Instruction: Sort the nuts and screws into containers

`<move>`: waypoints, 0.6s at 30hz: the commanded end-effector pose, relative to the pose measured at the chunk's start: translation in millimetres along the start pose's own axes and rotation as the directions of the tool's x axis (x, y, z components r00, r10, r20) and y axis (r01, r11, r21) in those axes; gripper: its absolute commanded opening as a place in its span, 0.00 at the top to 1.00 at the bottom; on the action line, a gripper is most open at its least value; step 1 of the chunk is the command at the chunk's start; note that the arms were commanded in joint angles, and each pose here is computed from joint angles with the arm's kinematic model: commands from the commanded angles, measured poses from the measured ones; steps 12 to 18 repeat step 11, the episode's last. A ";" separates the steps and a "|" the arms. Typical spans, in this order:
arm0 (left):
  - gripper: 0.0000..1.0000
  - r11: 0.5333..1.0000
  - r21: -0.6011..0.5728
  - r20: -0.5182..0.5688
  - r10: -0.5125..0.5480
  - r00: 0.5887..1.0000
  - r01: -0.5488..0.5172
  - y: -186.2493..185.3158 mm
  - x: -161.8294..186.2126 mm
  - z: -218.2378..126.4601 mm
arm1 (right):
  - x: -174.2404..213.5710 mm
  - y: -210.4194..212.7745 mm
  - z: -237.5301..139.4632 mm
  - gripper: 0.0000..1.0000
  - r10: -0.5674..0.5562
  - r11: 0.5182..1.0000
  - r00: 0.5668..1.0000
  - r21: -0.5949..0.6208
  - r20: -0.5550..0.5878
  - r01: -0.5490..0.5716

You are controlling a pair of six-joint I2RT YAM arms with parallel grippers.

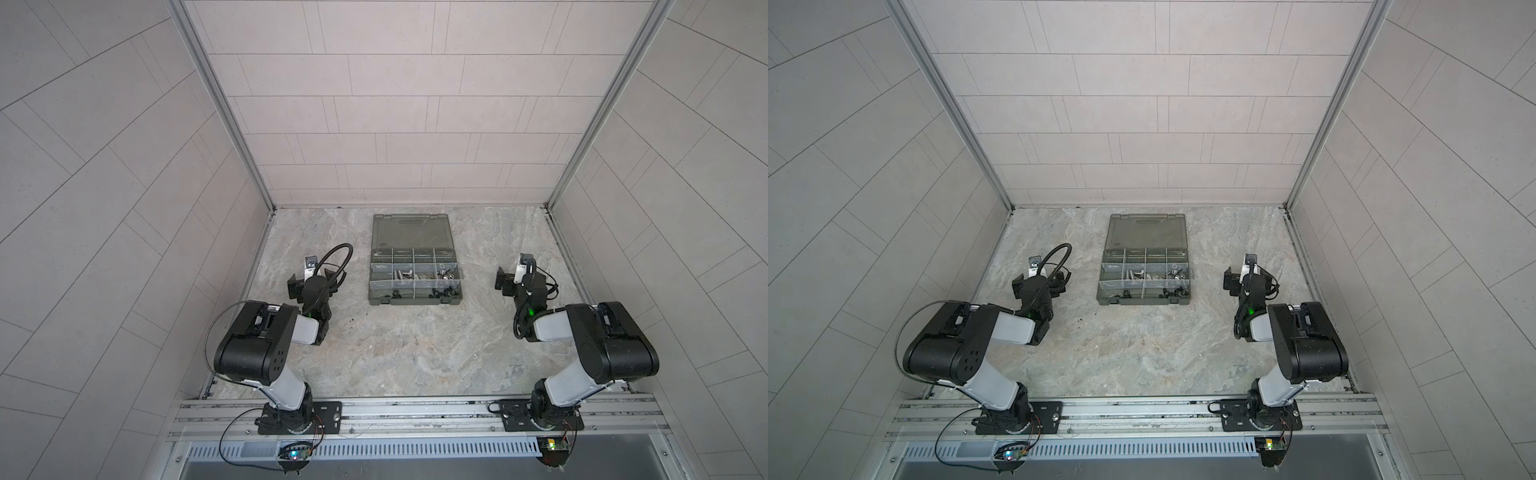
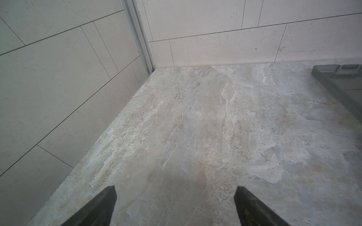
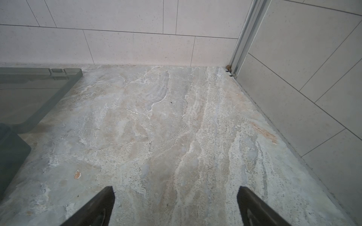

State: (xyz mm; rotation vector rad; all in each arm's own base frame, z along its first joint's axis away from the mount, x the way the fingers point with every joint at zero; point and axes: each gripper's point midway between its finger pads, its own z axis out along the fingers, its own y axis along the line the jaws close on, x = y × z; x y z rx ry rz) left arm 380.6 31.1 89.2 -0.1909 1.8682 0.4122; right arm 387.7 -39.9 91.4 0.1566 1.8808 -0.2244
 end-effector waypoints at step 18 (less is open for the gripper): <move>0.00 0.991 0.121 -0.050 -0.057 0.997 0.063 -3.8 -2.0 16.1 | -1.5 0.2 -1.2 0.01 -0.017 1.000 1.000 0.008 0.013 0.017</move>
